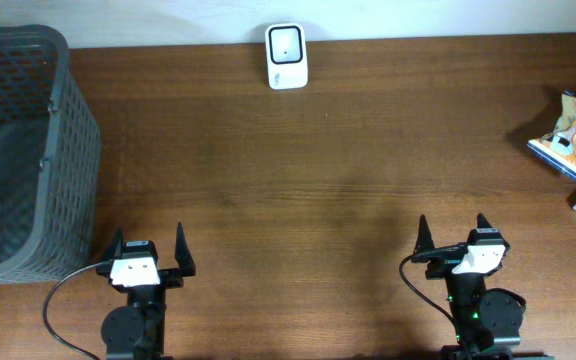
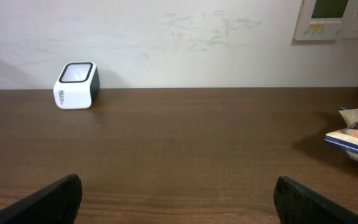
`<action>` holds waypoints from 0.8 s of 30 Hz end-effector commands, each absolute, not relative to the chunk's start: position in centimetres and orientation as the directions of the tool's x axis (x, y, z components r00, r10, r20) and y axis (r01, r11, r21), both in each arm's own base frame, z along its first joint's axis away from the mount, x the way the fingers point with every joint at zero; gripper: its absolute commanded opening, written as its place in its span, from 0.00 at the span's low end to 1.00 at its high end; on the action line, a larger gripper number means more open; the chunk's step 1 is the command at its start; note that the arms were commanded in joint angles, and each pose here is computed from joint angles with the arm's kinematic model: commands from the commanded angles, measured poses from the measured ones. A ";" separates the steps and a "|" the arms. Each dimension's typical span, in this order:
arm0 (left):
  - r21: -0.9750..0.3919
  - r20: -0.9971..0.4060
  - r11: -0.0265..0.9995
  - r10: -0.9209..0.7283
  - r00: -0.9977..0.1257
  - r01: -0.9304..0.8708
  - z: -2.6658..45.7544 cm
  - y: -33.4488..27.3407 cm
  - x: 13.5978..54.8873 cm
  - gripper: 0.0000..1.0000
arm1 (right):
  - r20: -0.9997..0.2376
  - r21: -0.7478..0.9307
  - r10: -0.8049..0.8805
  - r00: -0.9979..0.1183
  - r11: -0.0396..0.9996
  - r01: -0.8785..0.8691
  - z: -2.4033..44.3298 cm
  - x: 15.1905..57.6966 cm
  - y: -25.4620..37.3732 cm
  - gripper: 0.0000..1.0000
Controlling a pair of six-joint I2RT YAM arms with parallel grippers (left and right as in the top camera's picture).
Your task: Scan the item barcode
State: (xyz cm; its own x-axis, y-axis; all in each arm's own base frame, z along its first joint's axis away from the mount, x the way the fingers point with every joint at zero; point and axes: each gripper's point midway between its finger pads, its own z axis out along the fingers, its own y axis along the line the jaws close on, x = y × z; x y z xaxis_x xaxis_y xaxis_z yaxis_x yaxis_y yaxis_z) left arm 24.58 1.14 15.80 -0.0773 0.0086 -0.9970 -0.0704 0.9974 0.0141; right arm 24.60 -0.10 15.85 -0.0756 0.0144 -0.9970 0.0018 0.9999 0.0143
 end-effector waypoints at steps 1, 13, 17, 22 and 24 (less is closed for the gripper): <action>0.015 -0.997 0.997 0.010 -0.074 -0.070 15.8 1.1 24.6 0.99 | -0.997 0.007 0.008 -0.080 1.000 0.006 15.5 24.6 -0.1 0.98; 0.015 -0.997 0.997 0.010 -0.074 -0.070 15.8 1.1 24.6 0.99 | -0.997 0.006 0.007 -0.079 1.000 0.013 15.5 24.6 -0.2 0.98; 0.015 -0.997 0.997 0.010 -0.074 -0.070 15.8 1.1 24.6 0.99 | -0.997 -0.002 -0.001 -0.081 1.000 0.016 15.5 24.6 -0.3 0.98; 0.015 -0.997 0.997 0.010 -0.074 -0.070 15.8 1.1 24.6 0.99 | -0.995 -0.049 -0.048 -0.082 0.999 0.013 15.5 24.6 -0.3 0.98; 0.015 -0.997 0.997 0.010 -0.074 -0.070 15.8 1.1 24.6 0.99 | -0.995 -0.049 -0.048 -0.082 0.999 0.013 15.5 24.6 -0.3 0.98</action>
State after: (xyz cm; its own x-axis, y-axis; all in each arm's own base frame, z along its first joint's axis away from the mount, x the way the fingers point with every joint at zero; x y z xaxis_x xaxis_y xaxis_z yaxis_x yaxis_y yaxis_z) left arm 24.58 1.14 15.79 -0.0777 0.0086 -0.9969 -0.0704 0.9974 0.0141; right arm 24.60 -0.22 15.84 -0.0762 -0.0276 -0.9967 0.0059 0.9996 -0.0281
